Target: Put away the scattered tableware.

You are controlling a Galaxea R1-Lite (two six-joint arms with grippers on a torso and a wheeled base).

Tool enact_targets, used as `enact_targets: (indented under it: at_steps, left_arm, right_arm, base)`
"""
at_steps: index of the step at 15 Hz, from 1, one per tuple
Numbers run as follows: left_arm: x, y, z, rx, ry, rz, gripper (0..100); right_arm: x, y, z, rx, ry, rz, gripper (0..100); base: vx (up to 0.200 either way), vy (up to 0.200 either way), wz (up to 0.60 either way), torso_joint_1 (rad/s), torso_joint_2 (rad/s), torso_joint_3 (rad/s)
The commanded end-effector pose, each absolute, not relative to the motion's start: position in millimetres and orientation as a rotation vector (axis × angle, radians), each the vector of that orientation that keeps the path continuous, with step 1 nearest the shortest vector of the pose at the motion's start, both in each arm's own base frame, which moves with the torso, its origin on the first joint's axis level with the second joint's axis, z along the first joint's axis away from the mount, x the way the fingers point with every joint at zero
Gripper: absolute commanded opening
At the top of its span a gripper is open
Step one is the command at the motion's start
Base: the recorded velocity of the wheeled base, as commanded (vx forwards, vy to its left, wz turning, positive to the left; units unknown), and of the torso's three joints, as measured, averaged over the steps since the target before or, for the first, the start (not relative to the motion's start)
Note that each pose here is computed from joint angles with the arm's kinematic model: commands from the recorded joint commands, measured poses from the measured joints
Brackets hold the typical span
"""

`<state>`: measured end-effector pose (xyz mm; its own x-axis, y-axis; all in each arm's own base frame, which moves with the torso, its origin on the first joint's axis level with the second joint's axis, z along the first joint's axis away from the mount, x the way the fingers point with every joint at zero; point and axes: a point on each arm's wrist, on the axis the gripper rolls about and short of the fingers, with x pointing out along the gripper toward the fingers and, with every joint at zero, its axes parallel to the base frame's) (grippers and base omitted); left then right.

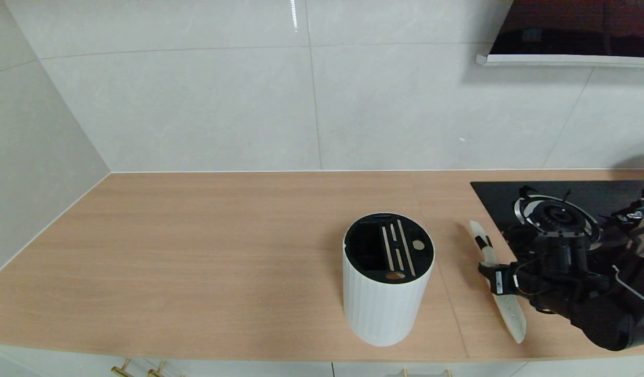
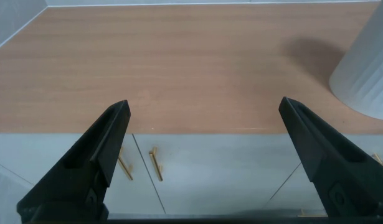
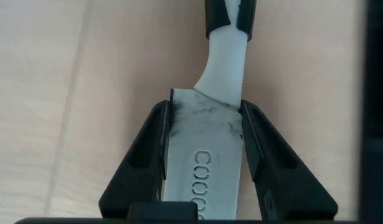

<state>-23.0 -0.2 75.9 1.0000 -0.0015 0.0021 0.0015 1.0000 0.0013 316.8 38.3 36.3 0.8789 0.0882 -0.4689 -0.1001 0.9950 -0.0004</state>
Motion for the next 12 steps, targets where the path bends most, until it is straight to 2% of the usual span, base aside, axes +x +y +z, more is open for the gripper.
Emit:
enact_targets:
  at_steps: [1,4,5,6,7,8,9,10,11,12]
  left_arm:
    - [-23,0,76,0.002,-0.003,-0.002,100]
    - [-30,-1,99,-0.015,-0.079,-0.044,100]
    - [-33,-3,141,-0.010,-0.085,-0.134,100]
    - [-26,-4,167,-0.013,-0.041,-0.184,100]
    - [-17,-5,184,-0.015,-0.010,-0.223,100]
    - [3,-6,213,-0.022,0.033,-0.277,100]
    - [16,-7,229,-0.027,0.055,-0.300,100]
    - [47,-8,251,-0.044,0.112,-0.340,100]
    - [56,-8,257,-0.046,0.125,-0.348,100]
    - [91,-11,268,-0.057,0.194,-0.380,100]
  right_arm:
    - [304,33,87,-0.006,0.364,0.089,0]
    - [288,33,129,0.014,0.299,0.108,0]
    - [285,34,162,0.018,0.226,0.126,0]
    - [285,37,182,0.020,0.175,0.138,0]
    - [286,39,192,0.020,0.155,0.148,0]
    - [283,48,206,0.019,0.122,0.210,0]
    - [282,53,213,0.020,0.100,0.241,0]
    - [278,60,222,0.021,0.070,0.274,0]
    - [277,63,226,0.024,0.056,0.283,0]
    - [272,76,238,0.026,0.020,0.325,0]
  base:
    - [0.000,0.000,0.00,0.000,0.00,0.000]
    - [0.000,0.000,0.00,0.000,0.00,0.000]
    - [0.000,0.000,0.00,0.000,0.00,0.000]
    - [0.000,0.000,0.00,0.000,0.00,0.000]
    - [0.000,0.000,0.00,0.000,0.00,0.000]
    - [0.000,0.000,0.00,0.000,0.00,0.000]
    - [0.000,0.000,0.00,0.000,0.00,0.000]
    - [0.000,0.000,0.00,0.000,0.00,0.000]
    - [0.000,0.000,0.00,0.000,0.00,0.000]
    - [0.000,0.000,0.00,0.000,0.00,0.000]
